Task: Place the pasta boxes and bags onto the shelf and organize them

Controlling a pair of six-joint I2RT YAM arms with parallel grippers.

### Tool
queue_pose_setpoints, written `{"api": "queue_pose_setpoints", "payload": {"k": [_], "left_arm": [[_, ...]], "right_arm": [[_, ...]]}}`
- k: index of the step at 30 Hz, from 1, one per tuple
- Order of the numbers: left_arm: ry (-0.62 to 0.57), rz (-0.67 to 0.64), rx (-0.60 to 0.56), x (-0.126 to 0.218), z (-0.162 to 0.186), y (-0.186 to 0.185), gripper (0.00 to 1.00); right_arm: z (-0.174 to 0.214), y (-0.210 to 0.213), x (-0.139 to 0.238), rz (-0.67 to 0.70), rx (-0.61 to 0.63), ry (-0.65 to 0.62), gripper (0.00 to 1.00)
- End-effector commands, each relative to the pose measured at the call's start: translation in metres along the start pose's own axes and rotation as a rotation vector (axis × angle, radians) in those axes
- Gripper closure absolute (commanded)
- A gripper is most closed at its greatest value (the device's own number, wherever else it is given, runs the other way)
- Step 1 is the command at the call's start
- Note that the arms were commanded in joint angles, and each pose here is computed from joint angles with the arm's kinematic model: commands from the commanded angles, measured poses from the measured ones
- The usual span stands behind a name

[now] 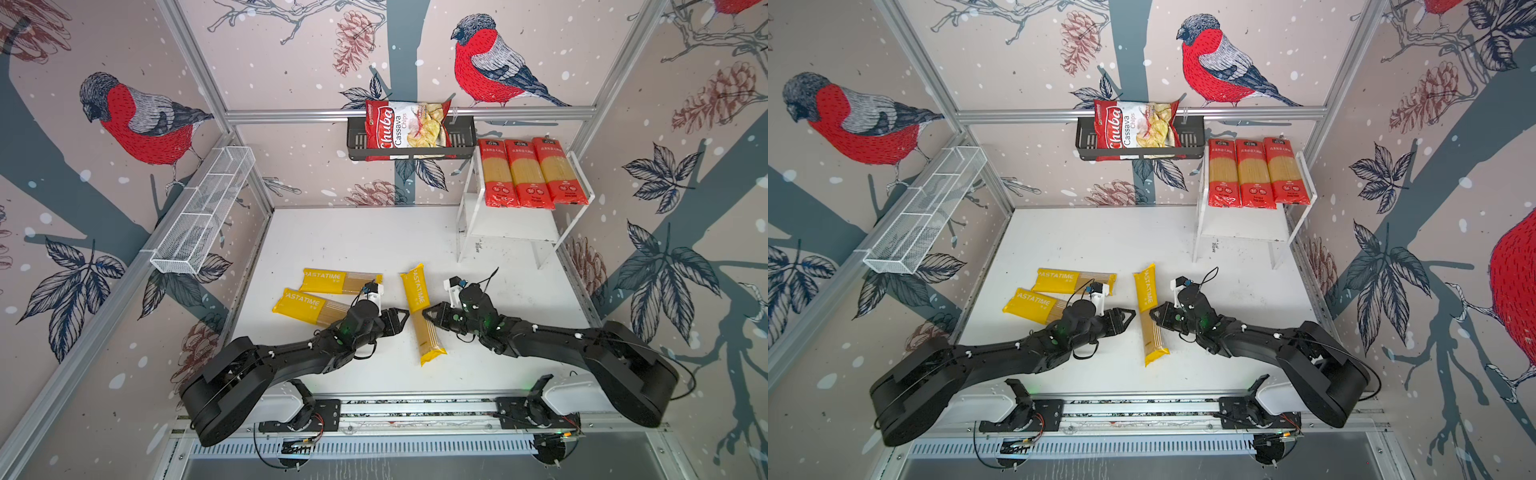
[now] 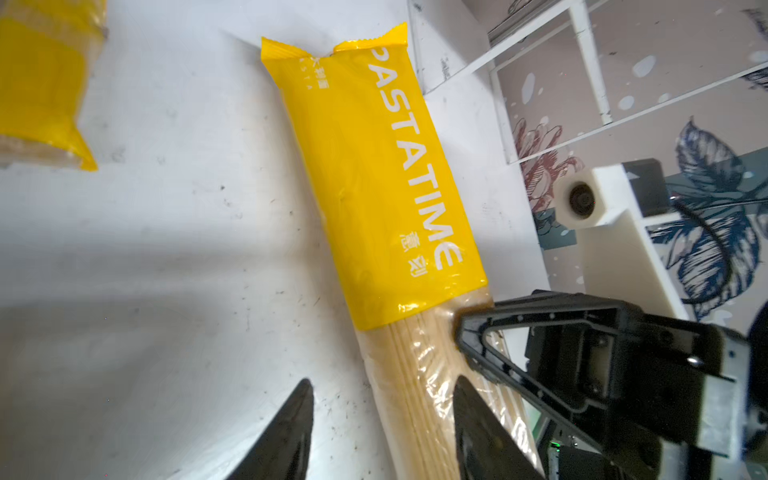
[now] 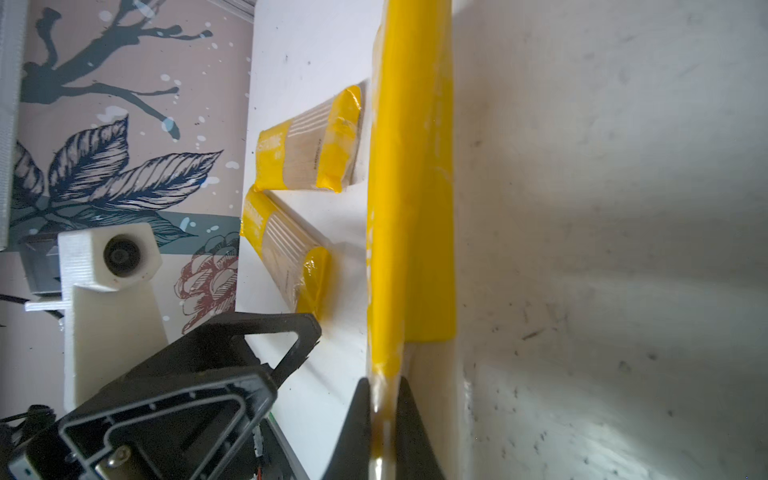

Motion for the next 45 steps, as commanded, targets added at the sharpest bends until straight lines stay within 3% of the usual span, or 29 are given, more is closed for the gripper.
{"api": "queue_pose_setpoints", "payload": {"k": [1, 10, 21, 28, 35, 40, 45], "left_arm": [[-0.073, 0.078, -0.014, 0.009, -0.018, -0.012, 0.42], [-0.196, 0.229, -0.049, 0.031, -0.053, -0.037, 0.24], [-0.270, 0.450, -0.116, 0.036, -0.089, -0.072, 0.21], [-0.288, 0.551, -0.133, 0.035, -0.096, -0.083, 0.30], [-0.292, 0.523, -0.173, 0.036, -0.094, -0.081, 0.42], [-0.300, 0.537, -0.182, 0.038, -0.096, -0.084, 0.61], [-0.311, 0.551, -0.182, 0.039, -0.100, -0.087, 0.77]], "right_arm": [[-0.011, 0.037, 0.009, -0.175, 0.074, -0.067, 0.93], [-0.010, 0.082, 0.051, -0.416, 0.181, -0.178, 0.95], [0.007, 0.118, 0.089, -0.629, 0.306, -0.210, 0.96], [0.017, 0.132, 0.097, -0.721, 0.356, -0.179, 0.97], [0.017, 0.130, 0.097, -0.723, 0.352, -0.180, 0.97], [0.017, 0.126, 0.089, -0.705, 0.330, -0.162, 0.96], [0.017, 0.125, 0.079, -0.670, 0.313, -0.153, 0.88]]}}
Point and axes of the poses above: each gripper's point midway between its finger pads, its own x axis back along the fingers, its own y axis along the line the jaws close on, z = x × y, the point moved 9 cm from there along x, back along the fingers, and after that the axes turned 14 degrees about -x, right-handed, at the moved point
